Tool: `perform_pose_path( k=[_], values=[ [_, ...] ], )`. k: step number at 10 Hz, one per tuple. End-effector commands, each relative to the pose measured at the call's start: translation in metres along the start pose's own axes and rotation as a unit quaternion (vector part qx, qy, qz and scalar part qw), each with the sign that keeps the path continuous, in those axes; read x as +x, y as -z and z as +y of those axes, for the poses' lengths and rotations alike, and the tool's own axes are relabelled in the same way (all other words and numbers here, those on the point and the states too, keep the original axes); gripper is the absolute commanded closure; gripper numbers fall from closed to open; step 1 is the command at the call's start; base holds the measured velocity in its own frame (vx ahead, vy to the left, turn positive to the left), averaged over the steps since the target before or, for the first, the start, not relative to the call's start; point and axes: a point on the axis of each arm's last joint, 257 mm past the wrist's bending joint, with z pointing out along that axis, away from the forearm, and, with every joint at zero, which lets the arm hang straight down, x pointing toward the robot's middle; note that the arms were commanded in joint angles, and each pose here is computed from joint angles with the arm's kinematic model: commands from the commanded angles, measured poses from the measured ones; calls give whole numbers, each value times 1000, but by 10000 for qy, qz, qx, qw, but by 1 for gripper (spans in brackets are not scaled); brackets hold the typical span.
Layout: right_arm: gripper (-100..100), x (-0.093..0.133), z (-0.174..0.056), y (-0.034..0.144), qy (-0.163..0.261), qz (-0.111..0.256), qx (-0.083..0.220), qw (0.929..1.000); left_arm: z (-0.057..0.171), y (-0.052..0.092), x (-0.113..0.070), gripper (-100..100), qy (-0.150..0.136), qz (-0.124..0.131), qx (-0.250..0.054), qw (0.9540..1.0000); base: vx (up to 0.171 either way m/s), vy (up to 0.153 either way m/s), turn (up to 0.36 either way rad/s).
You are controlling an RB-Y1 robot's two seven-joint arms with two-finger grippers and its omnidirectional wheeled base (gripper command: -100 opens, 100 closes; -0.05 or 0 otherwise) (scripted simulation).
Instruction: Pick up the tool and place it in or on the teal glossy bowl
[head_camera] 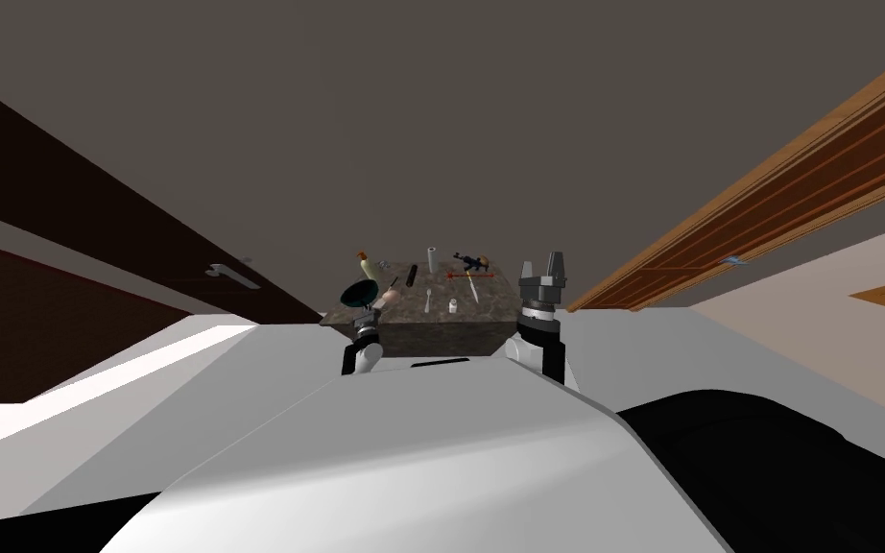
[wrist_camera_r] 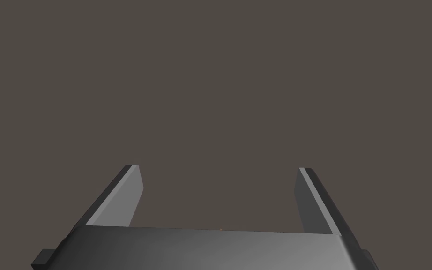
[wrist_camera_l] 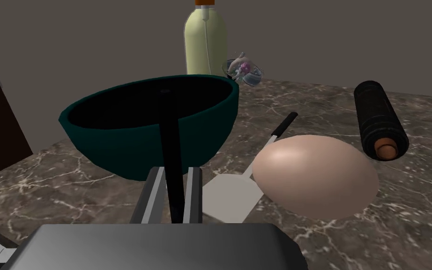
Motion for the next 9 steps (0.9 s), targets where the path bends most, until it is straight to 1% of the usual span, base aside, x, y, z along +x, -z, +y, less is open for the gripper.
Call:
perform_pose_path(
  k=[1,5,9],
  values=[
    [0,0,0,0,0,0,0,10000,-7,-9,-2,100,-158,-5,-93,9998,-112,-35,72],
    [0,0,0,0,0,0,0,10000,-21,-31,-5,100,-430,-54,-310,9986,-122,-29,106],
    [0,0,0,0,0,0,0,10000,-37,-57,-6,100,-598,-143,-459,9971,-131,-20,115]
  ],
)
